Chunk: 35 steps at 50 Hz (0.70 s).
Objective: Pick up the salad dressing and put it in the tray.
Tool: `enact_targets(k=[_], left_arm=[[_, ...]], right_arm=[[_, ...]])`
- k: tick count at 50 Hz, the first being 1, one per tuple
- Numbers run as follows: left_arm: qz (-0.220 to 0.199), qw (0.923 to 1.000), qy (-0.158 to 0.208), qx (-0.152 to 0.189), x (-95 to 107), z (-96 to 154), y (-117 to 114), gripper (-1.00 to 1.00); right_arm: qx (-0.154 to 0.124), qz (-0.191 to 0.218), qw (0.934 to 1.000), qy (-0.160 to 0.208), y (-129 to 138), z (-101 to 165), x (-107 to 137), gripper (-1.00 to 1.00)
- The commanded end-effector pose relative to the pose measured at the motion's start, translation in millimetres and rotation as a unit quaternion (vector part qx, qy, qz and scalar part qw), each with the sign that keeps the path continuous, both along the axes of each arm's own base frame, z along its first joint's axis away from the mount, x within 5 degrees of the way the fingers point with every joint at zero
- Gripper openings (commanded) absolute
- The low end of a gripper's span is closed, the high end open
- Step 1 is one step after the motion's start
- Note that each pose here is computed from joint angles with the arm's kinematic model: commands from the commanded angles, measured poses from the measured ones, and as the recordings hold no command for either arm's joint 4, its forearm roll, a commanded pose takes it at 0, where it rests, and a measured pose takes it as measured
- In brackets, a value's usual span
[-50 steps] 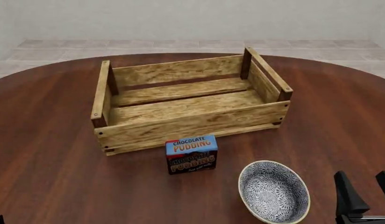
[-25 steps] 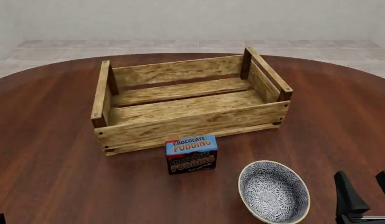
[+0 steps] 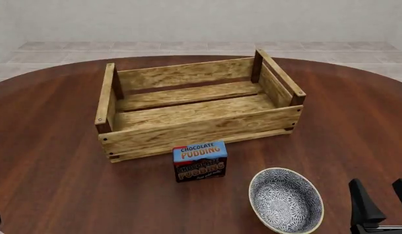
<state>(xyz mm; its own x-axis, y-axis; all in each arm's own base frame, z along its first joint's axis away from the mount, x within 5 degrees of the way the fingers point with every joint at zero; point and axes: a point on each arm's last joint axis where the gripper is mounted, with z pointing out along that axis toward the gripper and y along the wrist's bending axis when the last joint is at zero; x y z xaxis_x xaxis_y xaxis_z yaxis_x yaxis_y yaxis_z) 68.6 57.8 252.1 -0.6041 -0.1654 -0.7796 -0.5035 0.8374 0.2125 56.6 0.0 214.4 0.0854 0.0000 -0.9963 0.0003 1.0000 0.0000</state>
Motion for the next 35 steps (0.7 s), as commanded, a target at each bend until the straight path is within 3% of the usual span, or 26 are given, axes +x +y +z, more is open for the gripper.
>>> enact_targets(k=[1,15,25,35], left_arm=[[-0.041,0.9985,-0.03,0.023,-2,31,-10,-1.0],[-0.085,0.9934,-0.07,0.033,5,67,-16,-1.0],[-0.141,0.9835,-0.097,0.058,8,93,-24,-1.0],[-0.182,0.9742,-0.114,0.071,27,111,-24,-1.0]], right_arm=[[0.0,0.0,1.0,0.0,0,0,0,1.0],[0.0,0.0,1.0,0.0,0,0,0,1.0],[0.0,0.0,1.0,0.0,0,0,0,1.0],[0.0,0.0,1.0,0.0,0,0,0,1.0]])
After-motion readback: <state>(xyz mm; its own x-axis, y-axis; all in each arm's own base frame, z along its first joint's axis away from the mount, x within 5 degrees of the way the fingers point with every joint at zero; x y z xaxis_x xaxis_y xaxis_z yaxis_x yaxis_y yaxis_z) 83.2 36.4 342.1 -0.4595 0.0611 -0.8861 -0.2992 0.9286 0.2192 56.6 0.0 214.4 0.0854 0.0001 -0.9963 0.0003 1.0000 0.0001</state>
